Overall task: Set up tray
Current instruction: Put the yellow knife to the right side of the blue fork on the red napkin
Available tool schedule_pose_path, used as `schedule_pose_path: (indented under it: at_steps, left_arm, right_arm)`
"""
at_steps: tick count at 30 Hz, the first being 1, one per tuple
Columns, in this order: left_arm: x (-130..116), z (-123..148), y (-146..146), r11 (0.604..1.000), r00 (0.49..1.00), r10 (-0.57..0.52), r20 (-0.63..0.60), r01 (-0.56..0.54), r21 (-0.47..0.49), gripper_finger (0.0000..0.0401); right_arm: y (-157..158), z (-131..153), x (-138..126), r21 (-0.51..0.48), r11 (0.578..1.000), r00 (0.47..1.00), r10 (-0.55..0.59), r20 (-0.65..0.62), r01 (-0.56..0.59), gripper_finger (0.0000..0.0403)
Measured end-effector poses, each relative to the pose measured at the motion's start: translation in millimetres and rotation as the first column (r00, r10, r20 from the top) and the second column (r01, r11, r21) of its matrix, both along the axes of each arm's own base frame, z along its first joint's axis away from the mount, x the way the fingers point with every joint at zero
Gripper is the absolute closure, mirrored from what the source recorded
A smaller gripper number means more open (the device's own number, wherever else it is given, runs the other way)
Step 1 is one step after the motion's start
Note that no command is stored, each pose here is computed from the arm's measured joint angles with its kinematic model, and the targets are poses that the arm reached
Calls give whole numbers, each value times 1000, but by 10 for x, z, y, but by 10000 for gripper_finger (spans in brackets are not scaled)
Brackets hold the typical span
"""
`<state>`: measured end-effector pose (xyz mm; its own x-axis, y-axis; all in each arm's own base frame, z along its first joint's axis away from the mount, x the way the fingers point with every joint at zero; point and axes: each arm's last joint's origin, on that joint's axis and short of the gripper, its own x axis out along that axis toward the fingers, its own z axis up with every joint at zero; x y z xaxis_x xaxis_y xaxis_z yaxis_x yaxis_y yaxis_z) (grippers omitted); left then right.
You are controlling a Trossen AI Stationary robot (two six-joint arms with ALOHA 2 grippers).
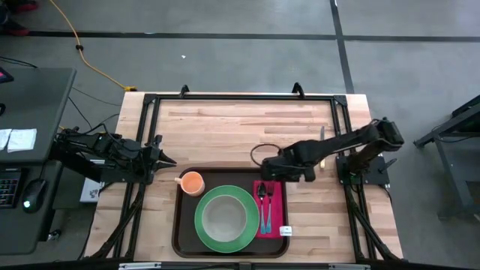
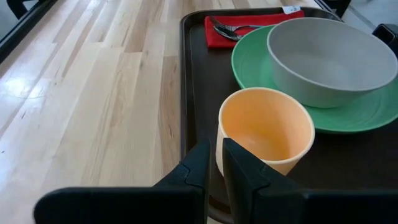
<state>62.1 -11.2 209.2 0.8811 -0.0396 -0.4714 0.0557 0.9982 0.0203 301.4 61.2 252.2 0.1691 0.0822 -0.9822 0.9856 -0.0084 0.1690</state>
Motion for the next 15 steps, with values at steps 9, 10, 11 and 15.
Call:
schedule_pose_path:
  at_steps: [9, 10, 11, 15]
  left_arm:
    - [0, -1, 0, 1000, 1000, 1, 0, -1, 0, 327]
    - [0, 0, 0, 1000, 1000, 1, 0, -1, 0, 327]
    - [0, -1, 0, 1000, 1000, 1, 0, -1, 0, 327]
    - [0, 1, 0, 1000, 1000, 3, 0, -3, -3, 327]
  right_arm:
    - [-121, 277, -310, -147, 989, 1000, -3, -17, 1, 308]
    - [-137, 296, -341, -161, 987, 1000, -4, -25, -1, 308]
    - [-156, 316, -371, -173, 985, 999, 1, -33, -7, 308]
    - [-237, 388, -467, -204, 979, 999, 6, -52, -17, 308]
